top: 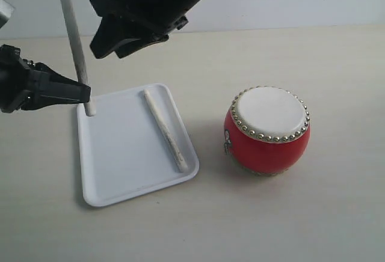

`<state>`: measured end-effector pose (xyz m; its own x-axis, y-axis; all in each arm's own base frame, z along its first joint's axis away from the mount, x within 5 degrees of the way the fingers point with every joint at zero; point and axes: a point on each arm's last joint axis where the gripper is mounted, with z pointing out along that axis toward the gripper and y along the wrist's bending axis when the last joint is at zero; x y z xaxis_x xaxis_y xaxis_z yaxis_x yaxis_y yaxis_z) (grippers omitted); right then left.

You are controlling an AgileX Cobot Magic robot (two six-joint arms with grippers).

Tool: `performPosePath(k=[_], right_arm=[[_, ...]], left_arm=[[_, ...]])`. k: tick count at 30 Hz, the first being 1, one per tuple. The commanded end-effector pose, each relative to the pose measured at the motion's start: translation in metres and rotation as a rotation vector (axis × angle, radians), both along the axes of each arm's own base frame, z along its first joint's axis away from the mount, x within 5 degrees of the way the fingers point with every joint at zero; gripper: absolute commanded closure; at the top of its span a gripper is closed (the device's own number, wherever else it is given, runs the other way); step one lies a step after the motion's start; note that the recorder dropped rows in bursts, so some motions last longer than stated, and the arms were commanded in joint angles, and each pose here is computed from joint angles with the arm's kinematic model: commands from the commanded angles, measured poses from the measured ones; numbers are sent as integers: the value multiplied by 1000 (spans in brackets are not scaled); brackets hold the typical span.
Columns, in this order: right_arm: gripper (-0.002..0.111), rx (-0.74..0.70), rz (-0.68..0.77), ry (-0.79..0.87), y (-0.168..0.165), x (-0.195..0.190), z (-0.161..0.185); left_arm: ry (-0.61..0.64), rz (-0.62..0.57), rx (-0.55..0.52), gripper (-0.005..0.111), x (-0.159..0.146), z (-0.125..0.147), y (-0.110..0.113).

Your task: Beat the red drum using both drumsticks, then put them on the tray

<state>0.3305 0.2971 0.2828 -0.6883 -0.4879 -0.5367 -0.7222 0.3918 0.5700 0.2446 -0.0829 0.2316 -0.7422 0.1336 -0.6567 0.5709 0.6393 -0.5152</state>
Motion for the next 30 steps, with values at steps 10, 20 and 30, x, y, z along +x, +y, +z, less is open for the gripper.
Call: performPosePath(k=[10, 20, 30], right_arm=[[65, 157, 48, -81, 7, -2, 6], [65, 128, 102, -53, 5, -7, 3], [87, 179, 94, -24, 9, -9, 8]], left_arm=[[-43, -114, -235, 107, -10, -2, -11], [-65, -61, -290, 107, -5, 3, -11], [-71, -29, -323, 107, -2, 6, -11]])
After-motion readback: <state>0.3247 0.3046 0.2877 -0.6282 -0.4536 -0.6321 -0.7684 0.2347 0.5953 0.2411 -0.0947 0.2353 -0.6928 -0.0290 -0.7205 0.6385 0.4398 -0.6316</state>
